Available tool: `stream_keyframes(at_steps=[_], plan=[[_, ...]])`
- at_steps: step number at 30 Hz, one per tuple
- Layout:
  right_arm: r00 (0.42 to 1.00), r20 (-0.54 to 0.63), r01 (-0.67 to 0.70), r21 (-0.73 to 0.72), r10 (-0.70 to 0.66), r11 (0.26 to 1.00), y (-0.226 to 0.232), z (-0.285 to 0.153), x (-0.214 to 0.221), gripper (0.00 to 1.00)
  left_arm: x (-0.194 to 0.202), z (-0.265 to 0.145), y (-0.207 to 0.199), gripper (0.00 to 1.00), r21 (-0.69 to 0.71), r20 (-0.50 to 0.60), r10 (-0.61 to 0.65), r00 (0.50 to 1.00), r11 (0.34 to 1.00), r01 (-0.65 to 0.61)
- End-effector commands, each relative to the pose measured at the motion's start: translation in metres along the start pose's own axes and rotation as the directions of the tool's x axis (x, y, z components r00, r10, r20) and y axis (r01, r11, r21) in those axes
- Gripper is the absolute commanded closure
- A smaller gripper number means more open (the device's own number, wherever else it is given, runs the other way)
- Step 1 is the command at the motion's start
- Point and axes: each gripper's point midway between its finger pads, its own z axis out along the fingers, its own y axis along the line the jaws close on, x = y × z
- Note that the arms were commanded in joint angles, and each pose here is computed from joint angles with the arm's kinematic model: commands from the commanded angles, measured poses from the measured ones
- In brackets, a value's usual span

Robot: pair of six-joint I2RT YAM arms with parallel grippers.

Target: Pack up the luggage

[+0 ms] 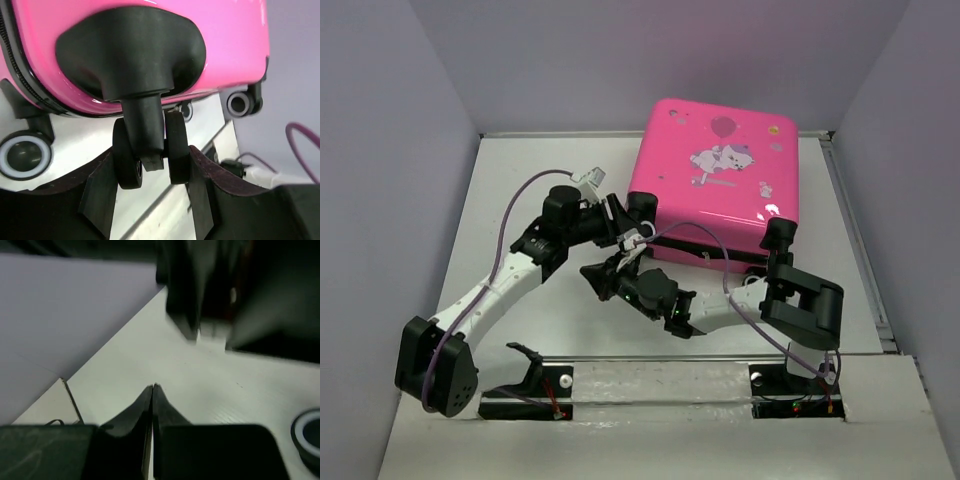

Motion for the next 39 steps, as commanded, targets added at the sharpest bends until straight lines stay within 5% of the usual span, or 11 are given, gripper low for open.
stream_keyframes(at_steps=[1,8,16,20,21,25,32,39], plan=[[0.999,0.004,-0.034,-0.225,0.036,0.974,0.048,0.021,-0.005,0.93,-0.04,-0.073,-0.132,0.94,0.436,0.201,0.08,0.976,0.885,-0.162],[0.996,-0.013,-0.092,-0.184,0.091,0.979,0.043,0.024,-0.009,0.93,-0.043,-0.091,-0.12,0.94,0.341,0.284,0.092,0.955,0.921,-0.19],[0.938,-0.314,-0.036,0.335,0.147,0.942,-0.083,-0.108,0.049,0.85,-0.035,-0.06,-0.076,0.94,0.24,0.263,0.085,0.961,0.959,-0.151],[0.919,-0.311,-0.041,0.538,0.243,0.842,-0.131,-0.164,0.047,0.48,-0.035,-0.056,-0.059,0.94,0.178,0.282,0.103,0.954,0.971,-0.158],[0.927,-0.256,-0.086,0.568,0.276,0.819,-0.134,-0.173,0.035,0.31,-0.034,-0.055,-0.055,0.94,0.164,0.283,0.118,0.952,0.972,-0.169],[0.935,-0.18,-0.125,0.642,0.307,0.757,-0.155,-0.208,0.022,0.06,-0.026,-0.053,-0.033,0.94,0.08,0.277,0.148,0.949,0.981,-0.176],[0.975,-0.084,-0.09,0.696,0.205,0.712,-0.208,-0.214,-0.034,0.01,0.012,-0.044,-0.01,0.94,0.074,0.221,0.121,0.968,0.987,-0.14],[0.99,-0.141,0.045,0.47,0.024,0.881,-0.215,-0.165,-0.097,0.06,0.055,-0.039,-0.018,0.94,0.176,0.174,0.033,0.984,0.982,-0.064]])
